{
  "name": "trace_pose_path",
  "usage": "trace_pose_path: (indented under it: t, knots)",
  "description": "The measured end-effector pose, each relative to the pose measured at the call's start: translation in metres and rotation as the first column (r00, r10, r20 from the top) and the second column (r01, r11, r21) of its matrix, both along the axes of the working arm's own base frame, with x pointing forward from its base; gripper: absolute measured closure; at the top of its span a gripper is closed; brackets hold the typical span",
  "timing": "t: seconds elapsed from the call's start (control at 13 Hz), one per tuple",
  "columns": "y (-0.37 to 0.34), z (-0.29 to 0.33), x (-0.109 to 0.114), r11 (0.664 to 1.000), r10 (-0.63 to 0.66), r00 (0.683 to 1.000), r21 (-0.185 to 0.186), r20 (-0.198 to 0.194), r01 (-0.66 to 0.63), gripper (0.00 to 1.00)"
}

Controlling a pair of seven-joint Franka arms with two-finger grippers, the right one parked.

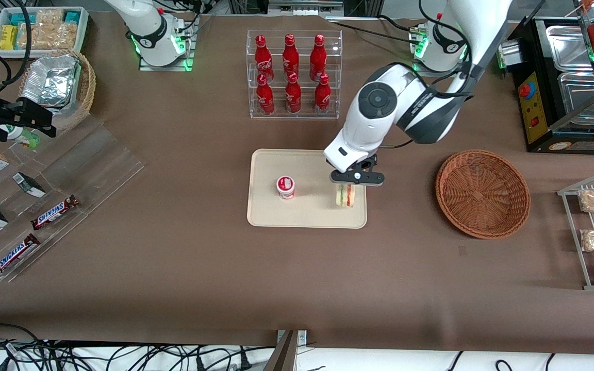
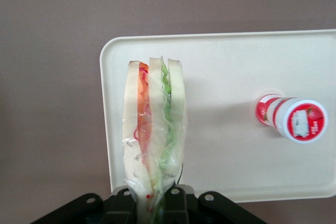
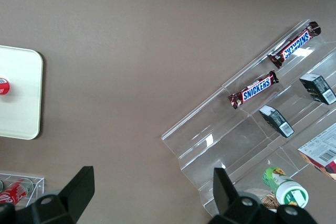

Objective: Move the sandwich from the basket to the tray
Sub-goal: 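Carry the sandwich to the cream tray beside the red cup, then lower the sandwich onto the tray and open the left gripper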

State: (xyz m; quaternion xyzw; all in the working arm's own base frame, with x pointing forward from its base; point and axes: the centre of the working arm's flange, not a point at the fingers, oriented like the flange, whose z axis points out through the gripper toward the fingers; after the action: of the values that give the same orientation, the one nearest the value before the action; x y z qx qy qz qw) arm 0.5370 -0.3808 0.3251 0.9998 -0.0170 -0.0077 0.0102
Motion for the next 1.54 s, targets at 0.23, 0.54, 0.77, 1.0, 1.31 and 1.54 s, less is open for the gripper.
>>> trace_pose_path:
  t: [0.23, 0.54, 0.77, 1.0, 1.31, 1.54]
  knots:
    - [-0.012, -0.044, -0.008, 0.999, -0.021, 1.000, 0.044, -0.012, 0.021, 0.85]
    - [-0.022, -0.079, -0.016, 0.997, -0.045, 0.999, 0.064, -0.017, 0.046, 0.85]
    - [-0.024, -0.093, -0.019, 0.996, -0.046, 0.999, 0.076, -0.008, 0.047, 0.85]
    - [-0.026, -0.100, -0.022, 0.996, -0.037, 0.999, 0.083, -0.005, 0.037, 0.85]
    - [-0.029, -0.101, -0.024, 0.996, -0.018, 1.000, 0.084, -0.003, 0.018, 0.64]
    - [-0.027, -0.092, -0.019, 0.996, 0.010, 1.000, 0.090, 0.005, -0.011, 0.33]
